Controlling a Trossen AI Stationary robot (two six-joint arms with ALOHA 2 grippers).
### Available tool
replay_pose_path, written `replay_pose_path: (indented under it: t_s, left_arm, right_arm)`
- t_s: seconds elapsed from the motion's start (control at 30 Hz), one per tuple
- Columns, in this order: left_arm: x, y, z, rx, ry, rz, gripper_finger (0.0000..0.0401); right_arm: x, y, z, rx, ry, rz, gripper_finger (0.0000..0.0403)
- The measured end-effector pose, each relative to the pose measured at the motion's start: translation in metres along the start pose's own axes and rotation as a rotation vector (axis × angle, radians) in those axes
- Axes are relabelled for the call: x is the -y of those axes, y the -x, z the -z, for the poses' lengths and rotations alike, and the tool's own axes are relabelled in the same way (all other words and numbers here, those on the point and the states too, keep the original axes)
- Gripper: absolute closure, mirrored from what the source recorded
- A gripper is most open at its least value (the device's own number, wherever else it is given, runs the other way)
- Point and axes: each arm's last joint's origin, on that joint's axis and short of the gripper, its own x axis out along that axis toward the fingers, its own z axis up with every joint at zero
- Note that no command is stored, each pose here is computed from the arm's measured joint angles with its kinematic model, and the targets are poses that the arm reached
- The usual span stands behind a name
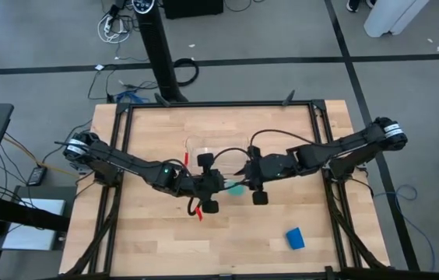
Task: Roll bandage
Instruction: Open the transparent zip bag
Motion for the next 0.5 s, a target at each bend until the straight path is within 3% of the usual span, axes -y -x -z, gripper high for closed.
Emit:
replay_pose_path:
  t_s: [0.2, 0.5]
  left_arm:
    - [0.001, 0.000, -0.001, 0.007, 0.002, 0.002, 0.0400]
    - [0.001, 0.000, 0.000, 0.000, 0.000, 0.002, 0.0400]
  right_arm:
    - [-0.003, -0.021, 0.002, -0.001, 0.051, 0.046, 0.0280]
    - [-0.004, -0.028, -0.001, 0.042, 0.076, 0.046, 0.0287]
